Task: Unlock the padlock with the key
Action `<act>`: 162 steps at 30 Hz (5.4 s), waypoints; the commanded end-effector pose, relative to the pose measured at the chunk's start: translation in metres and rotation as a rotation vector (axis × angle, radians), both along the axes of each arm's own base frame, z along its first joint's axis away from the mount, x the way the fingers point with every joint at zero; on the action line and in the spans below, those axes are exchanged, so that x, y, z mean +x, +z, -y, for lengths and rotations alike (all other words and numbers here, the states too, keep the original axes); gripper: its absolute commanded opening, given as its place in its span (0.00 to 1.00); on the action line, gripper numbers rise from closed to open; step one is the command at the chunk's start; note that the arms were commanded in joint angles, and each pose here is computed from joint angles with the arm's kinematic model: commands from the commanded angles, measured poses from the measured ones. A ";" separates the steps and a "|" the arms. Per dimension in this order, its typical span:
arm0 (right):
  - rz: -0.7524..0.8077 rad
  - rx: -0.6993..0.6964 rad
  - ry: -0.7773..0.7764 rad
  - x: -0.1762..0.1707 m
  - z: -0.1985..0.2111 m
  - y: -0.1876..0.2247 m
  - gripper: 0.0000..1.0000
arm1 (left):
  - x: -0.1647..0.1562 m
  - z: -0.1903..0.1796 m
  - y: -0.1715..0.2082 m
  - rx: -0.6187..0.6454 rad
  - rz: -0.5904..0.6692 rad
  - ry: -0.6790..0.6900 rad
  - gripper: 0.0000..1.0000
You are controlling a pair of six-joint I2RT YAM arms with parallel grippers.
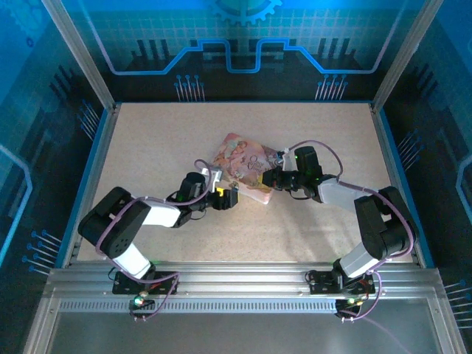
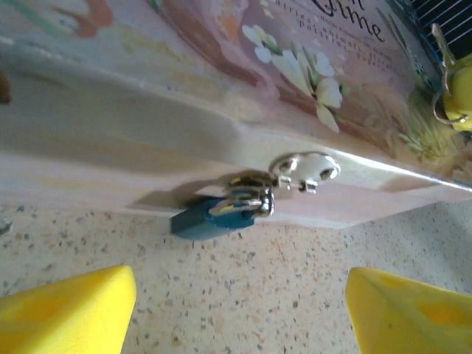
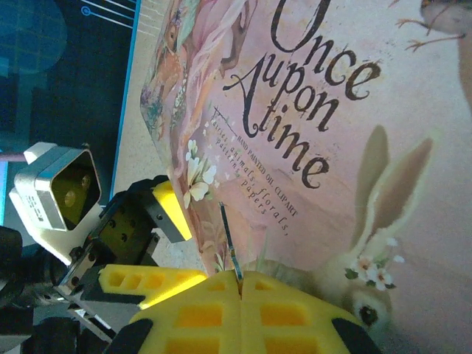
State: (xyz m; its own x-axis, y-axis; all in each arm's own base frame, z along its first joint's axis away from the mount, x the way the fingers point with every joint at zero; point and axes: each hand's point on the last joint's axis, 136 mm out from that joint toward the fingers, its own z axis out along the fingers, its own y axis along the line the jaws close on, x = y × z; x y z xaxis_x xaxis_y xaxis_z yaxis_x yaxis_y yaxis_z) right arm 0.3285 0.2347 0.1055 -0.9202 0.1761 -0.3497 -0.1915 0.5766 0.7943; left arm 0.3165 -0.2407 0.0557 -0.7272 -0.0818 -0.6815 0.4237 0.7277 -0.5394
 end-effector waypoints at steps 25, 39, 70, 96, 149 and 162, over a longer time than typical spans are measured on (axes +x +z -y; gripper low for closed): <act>-0.068 -0.065 -0.016 -0.011 0.017 -0.025 0.00 | 0.023 0.026 -0.004 -0.038 0.030 -0.071 0.56; -0.070 -0.061 -0.017 -0.012 0.018 -0.025 0.00 | 0.022 0.034 -0.011 -0.039 0.013 -0.076 0.51; 0.086 -0.062 -0.029 -0.011 0.023 0.011 0.00 | 0.018 0.042 0.013 -0.043 -0.004 -0.047 0.29; 0.451 -0.325 0.182 -0.093 0.016 -0.011 0.00 | -0.002 0.068 0.056 -0.125 -0.229 0.011 0.25; 0.589 -0.348 0.167 -0.068 -0.007 -0.039 0.00 | -0.008 0.084 0.070 -0.228 -0.346 0.065 0.21; 0.577 -0.335 0.152 -0.062 -0.005 -0.039 0.00 | -0.009 0.085 0.071 -0.230 -0.346 0.061 0.21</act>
State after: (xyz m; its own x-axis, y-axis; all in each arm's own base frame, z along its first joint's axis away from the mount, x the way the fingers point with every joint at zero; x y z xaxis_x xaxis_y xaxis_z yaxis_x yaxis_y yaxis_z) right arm 0.2630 0.2388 0.0642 -0.5798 -0.1659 -0.7977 -0.6296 0.7126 0.3094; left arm 0.3018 -0.3102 0.0893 -0.9166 -0.2418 -0.3184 0.0884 0.6542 -0.7511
